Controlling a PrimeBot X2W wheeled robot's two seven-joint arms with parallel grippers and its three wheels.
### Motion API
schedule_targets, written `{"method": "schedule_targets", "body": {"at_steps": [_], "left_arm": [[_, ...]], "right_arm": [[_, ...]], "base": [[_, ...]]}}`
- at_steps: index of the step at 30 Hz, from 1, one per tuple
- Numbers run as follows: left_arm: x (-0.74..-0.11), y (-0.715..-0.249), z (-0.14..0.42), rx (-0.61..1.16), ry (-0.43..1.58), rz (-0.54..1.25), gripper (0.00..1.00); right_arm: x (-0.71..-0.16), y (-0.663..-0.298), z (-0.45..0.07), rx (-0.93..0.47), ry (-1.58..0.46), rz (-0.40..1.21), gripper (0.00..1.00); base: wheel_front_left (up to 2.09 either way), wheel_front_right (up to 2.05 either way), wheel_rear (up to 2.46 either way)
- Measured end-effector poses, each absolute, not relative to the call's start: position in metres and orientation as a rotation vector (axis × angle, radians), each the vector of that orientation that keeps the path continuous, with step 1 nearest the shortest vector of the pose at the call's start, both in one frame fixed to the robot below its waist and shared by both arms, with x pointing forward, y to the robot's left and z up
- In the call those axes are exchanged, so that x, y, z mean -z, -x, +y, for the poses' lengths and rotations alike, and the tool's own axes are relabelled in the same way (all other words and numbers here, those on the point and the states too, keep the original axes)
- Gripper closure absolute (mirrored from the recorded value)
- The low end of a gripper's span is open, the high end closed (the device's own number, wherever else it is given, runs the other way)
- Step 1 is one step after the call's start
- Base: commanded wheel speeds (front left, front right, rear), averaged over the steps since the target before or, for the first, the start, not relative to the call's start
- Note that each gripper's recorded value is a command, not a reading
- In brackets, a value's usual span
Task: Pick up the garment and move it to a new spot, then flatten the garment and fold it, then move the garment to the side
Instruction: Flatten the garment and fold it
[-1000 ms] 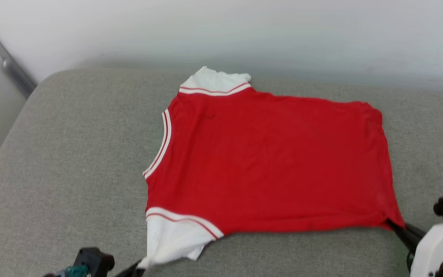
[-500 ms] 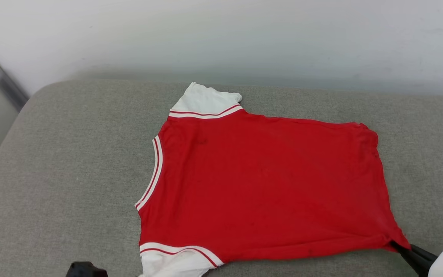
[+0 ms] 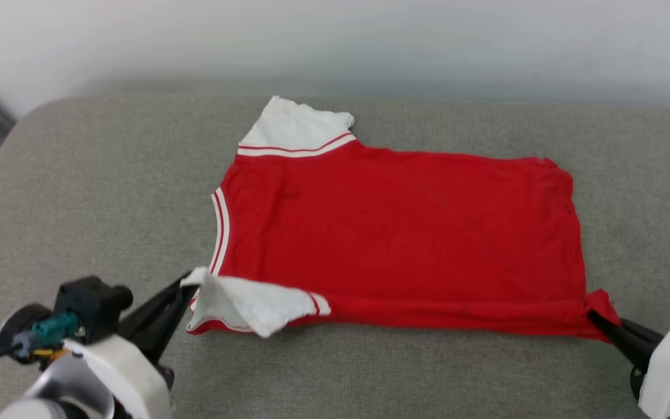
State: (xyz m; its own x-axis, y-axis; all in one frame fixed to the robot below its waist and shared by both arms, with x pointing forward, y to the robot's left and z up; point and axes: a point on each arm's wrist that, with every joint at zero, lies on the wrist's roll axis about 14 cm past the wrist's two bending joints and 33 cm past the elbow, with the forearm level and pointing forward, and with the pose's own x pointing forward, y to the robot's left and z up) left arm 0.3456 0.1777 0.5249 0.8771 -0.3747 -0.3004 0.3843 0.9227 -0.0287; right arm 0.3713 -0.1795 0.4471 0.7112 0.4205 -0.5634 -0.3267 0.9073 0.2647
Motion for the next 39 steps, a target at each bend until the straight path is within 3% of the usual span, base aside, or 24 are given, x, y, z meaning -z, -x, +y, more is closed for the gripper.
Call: {"method": "schedule_targets", "body": {"at_steps": [11,22,23,24,25,26,39], "left_arm": [[-0.495,-0.417,0.180,0.423,-0.070,0.361,1.00],[-0.427,-0.451,0.187,0.414,-0.116,0.517,1.00],[-0.423,-0.451,0.187,0.411,-0.116,0.522,1.00],[-0.420,-0.452,0.188,0.404,-0.113,0.526,0.62],[-0.417,-0.452,0.188,0.399,-0.115,0.529,0.07],[-0.414,-0.451,0.189,0.394,-0.116,0.534,0.00],[-0.453,-0.435,0.199,0.269,-0.020,0.373,0.00]], "right_arm": [[-0.421,-0.407,-0.174,-0.428,-0.073,0.775,1.00],[-0.386,-0.432,-0.170,-0.414,-0.045,0.881,1.00],[-0.385,-0.433,-0.171,-0.410,-0.050,0.885,0.85],[-0.384,-0.433,-0.171,-0.406,-0.055,0.886,0.16],[-0.383,-0.432,-0.171,-0.402,-0.059,0.889,0.00],[-0.383,-0.432,-0.172,-0.399,-0.055,0.889,0.00],[-0.413,-0.415,-0.176,-0.361,0.009,0.840,0.00]], "base": [[0.00,0.00,0.00],[0.00,0.00,0.00],[0.00,0.00,0.00],[0.00,0.00,0.00],[0.00,0.00,0.00],[0.00,0.00,0.00],[0.00,0.00,0.00]]}}
